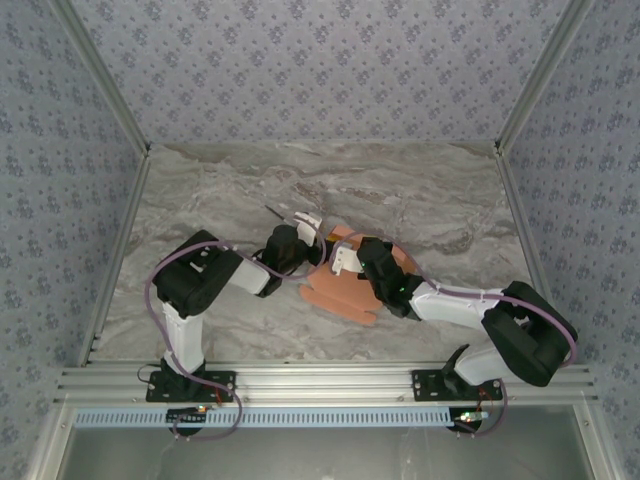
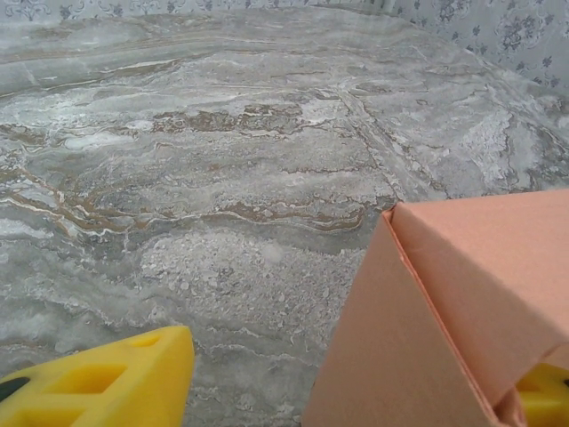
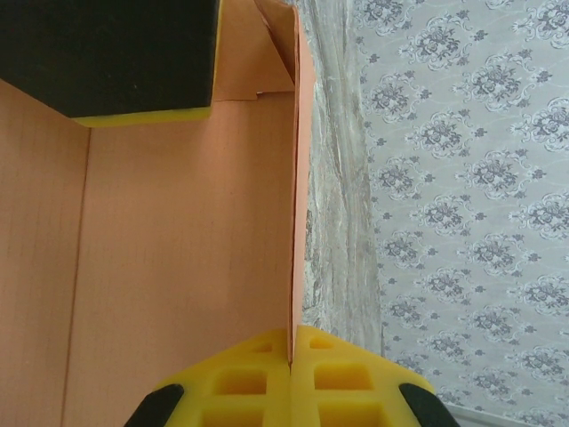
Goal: Fold the paper box
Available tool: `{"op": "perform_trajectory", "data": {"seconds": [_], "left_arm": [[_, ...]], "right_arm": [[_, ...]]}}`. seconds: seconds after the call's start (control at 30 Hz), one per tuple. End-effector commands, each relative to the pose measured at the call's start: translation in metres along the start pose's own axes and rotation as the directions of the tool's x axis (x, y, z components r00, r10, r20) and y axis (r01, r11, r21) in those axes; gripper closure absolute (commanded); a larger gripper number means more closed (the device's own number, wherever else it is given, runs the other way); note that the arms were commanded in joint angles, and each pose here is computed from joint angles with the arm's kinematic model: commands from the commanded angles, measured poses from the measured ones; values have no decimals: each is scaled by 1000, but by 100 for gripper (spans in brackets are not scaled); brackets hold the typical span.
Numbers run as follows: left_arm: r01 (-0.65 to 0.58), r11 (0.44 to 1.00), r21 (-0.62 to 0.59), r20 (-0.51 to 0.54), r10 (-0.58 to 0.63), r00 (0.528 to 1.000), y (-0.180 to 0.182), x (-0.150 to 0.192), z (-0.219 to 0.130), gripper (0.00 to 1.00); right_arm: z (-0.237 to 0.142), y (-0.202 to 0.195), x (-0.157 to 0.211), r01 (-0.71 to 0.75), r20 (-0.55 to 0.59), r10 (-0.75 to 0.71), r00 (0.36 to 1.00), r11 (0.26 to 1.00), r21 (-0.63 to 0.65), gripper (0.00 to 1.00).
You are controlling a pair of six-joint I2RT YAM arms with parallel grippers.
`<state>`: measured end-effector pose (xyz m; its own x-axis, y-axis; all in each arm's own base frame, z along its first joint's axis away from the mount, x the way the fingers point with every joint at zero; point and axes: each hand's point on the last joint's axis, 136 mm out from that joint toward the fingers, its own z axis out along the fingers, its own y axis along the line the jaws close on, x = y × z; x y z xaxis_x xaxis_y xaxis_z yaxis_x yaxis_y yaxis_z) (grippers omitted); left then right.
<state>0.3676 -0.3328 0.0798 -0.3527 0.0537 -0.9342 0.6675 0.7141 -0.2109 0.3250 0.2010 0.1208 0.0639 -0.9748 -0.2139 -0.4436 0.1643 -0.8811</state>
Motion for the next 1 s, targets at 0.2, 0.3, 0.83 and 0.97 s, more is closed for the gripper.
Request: {"op": "perform_trajectory", "data": {"seconds": [0.2, 0.3, 0.83, 0.97], "left_arm": [[30, 997, -73, 103, -23, 994, 12, -29, -1, 55], [64, 989, -135, 122, -47, 991, 22, -31, -2, 60], [127, 841, -525, 161, -48, 986, 71, -19, -18, 70], [143, 800, -582, 164, -57, 985, 76, -19, -21, 73]], "right_arm": [[-1, 20, 7, 28, -20, -30, 999, 996, -81, 100], [-2, 21, 6, 28, -18, -30, 999, 996, -83, 100], [-4, 21, 2, 15, 0, -15, 1000, 996, -92, 100], [-5, 23, 1, 5, 11, -4, 1000, 995, -102, 100]]}}
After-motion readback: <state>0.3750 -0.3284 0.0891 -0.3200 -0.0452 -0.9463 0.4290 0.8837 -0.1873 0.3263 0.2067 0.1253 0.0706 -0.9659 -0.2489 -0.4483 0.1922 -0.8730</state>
